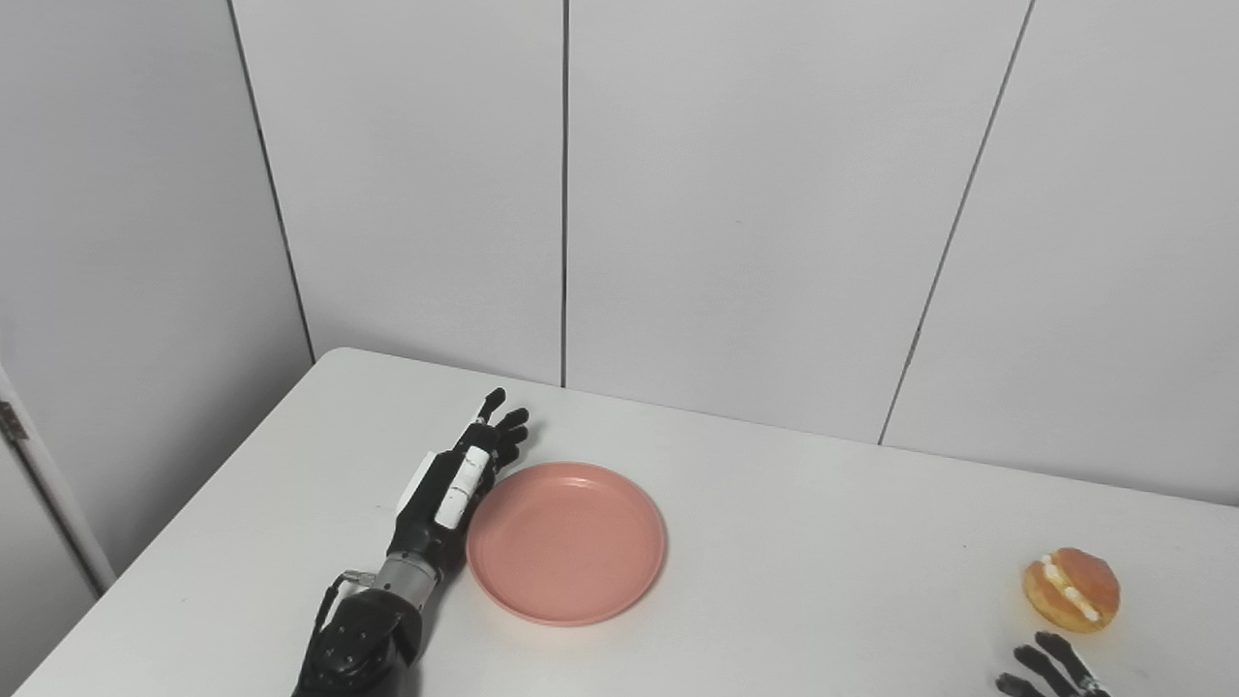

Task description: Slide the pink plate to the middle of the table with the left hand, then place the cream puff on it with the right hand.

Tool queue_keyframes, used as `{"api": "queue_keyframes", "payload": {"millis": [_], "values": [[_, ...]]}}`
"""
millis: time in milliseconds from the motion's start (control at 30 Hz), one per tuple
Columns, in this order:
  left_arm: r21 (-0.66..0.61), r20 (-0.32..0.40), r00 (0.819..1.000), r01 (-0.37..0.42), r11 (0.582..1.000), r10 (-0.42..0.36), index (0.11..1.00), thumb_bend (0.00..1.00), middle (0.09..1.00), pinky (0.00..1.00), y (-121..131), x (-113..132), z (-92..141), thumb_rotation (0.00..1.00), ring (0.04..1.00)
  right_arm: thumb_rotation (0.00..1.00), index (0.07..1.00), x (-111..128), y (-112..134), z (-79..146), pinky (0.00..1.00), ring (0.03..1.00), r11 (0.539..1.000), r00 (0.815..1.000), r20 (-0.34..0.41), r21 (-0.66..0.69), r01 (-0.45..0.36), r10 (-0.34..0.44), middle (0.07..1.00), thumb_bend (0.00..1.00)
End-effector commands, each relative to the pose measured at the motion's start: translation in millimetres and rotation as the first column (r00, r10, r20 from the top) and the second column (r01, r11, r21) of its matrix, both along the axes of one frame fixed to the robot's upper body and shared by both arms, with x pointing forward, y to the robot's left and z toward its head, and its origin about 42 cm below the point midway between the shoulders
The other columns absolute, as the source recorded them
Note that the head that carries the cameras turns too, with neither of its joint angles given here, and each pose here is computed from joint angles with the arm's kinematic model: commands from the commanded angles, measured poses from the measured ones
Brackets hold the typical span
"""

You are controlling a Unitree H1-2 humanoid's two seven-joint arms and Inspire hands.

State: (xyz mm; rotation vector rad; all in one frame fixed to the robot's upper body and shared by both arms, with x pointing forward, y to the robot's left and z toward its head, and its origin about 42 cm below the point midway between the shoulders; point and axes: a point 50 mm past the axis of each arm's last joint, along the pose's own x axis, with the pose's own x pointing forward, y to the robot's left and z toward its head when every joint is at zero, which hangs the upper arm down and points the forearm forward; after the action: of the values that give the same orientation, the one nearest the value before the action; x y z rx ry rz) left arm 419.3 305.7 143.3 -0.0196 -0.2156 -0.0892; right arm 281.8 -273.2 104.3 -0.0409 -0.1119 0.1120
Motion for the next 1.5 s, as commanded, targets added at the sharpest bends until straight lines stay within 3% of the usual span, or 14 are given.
{"api": "queue_keyframes", "payload": {"millis": [0, 200, 367, 633, 867, 1067, 1233, 1467], "values": [[-0.029, -0.034, 0.999, 0.039, 0.999, -0.04, 0.986, 0.92, 0.919, 0.96, -13.7, -5.8, -14.2, 0.89, 0.941, 1.0, 0.884, -10.0, 9.6, -13.9, 0.76, 0.79, 1.0, 0.996, -0.087, 0.008, -0.029, 0.03, 0.859, 0.86], [-0.033, -0.058, 0.995, 0.079, 0.996, -0.081, 0.981, 0.94, 0.913, 0.88, -24.1, -6.3, -17.3, 0.87, 0.933, 1.0, 0.877, -9.0, 15.5, -12.2, 0.75, 0.782, 0.999, 0.996, -0.087, 0.01, -0.031, 0.032, 0.854, 0.88], [-0.025, -0.07, 0.99, 0.121, 0.992, -0.123, 0.981, 0.96, 0.909, 0.96, -33.3, -5.5, -20.9, 0.87, 0.938, 1.0, 0.879, -7.6, 21.1, -10.4, 0.74, 0.777, 0.999, 0.996, -0.083, 0.007, -0.031, 0.032, 0.851, 0.89], [-0.027, -0.097, 0.981, 0.165, 0.986, -0.167, 0.976, 1.0, 0.899, 0.92, -52.6, -7.0, -29.6, 0.86, 0.919, 1.0, 0.861, -6.5, 33.4, -4.4, 0.73, 0.767, 0.999, 0.996, -0.082, 0.006, -0.032, 0.032, 0.84, 0.89], [-0.023, -0.087, 0.978, 0.189, 0.982, -0.191, 0.977, 0.97, 0.902, 0.88, -76.8, -10.8, -28.5, 0.88, 0.905, 1.0, 0.862, -6.5, 45.0, 1.7, 0.73, 0.768, 1.0, 0.996, -0.082, -0.001, -0.031, 0.031, 0.847, 0.89], [-0.07, -0.069, 0.977, 0.197, 0.978, -0.202, 0.987, 0.99, 0.926, 0.89, -91.0, -12.6, -23.6, 0.87, 0.916, 1.0, 0.858, -5.2, 55.1, 5.3, 0.73, 0.768, 0.999, 0.996, -0.084, -0.004, -0.034, 0.034, 0.843, 0.89], [-0.117, -0.065, 0.978, 0.188, 0.975, -0.197, 0.983, 0.93, 0.931, 0.96, -97.9, -13.2, -24.2, 0.86, 0.932, 1.0, 0.856, -4.9, 61.8, 7.2, 0.73, 0.768, 0.999, 0.996, -0.085, -0.016, -0.037, 0.035, 0.843, 0.9], [-0.124, -0.054, 0.98, 0.186, 0.975, -0.193, 0.986, 0.96, 0.918, 0.92, -107.3, -12.7, -22.5, 0.86, 0.932, 1.0, 0.859, -4.0, 72.0, 11.6, 0.74, 0.777, 0.999, 0.995, -0.085, -0.014, -0.046, 0.045, 0.85, 0.9]]}}
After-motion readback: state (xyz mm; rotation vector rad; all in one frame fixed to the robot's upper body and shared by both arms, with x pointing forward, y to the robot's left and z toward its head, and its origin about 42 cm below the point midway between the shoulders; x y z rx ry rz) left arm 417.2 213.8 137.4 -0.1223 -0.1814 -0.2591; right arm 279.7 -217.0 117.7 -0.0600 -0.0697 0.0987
